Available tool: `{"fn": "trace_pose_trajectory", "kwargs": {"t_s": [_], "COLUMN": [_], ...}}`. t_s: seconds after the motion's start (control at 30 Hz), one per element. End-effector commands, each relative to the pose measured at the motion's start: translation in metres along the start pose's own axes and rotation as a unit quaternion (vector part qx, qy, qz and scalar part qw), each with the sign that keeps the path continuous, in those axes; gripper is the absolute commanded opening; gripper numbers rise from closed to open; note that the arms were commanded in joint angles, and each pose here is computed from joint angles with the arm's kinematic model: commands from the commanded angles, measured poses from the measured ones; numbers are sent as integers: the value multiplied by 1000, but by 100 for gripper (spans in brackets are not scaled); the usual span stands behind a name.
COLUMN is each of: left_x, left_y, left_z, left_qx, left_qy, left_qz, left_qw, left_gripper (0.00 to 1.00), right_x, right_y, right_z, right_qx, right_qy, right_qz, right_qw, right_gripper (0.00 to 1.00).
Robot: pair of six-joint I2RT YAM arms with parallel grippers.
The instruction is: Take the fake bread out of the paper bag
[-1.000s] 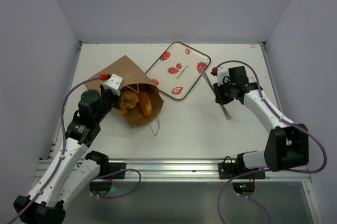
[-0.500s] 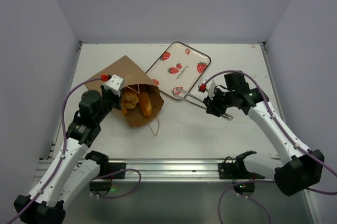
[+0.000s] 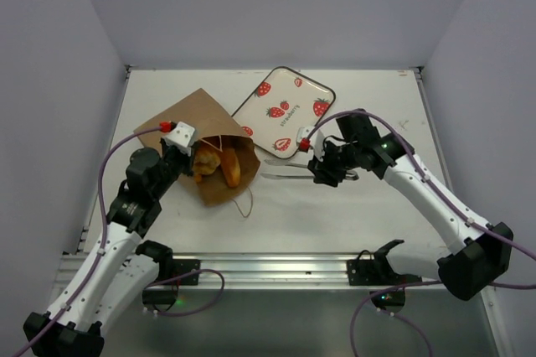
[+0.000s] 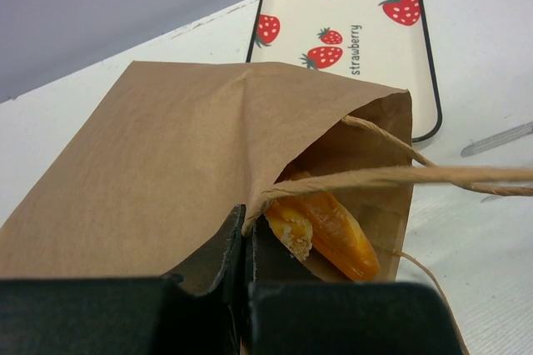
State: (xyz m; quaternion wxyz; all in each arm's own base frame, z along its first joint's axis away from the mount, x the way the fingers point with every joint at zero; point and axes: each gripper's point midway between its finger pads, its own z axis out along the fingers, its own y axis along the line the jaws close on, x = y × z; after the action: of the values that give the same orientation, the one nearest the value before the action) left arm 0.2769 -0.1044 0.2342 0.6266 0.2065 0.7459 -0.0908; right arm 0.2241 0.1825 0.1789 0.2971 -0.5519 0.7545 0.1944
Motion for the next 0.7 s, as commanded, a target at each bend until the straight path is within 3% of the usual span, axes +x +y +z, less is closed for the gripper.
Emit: {"fn": "trace_pose_trajectory", "kwargs": {"t_s": [0.0,0.33,0.67], "left_x": [-11,-6,-1], "left_y": [3,3,4], "left_z": [1,-1,-1], "left_qx": [-7,-12,-15], "left_qy": [-30,-30,-25], "left_qz": [-7,-11,-11], "left_qw": [999,999,1000], "left_gripper": [0,0,0], "right_x": [-21,-66,-124], "right_y": [4,21,11], "right_z": [-3,12,49], "right_qx": [5,14,87], "right_qy": [-10,-2,-22], "right_qz": [-41,-159,-190], "right_qw": [999,987,978], "right_gripper": [43,43,43]}}
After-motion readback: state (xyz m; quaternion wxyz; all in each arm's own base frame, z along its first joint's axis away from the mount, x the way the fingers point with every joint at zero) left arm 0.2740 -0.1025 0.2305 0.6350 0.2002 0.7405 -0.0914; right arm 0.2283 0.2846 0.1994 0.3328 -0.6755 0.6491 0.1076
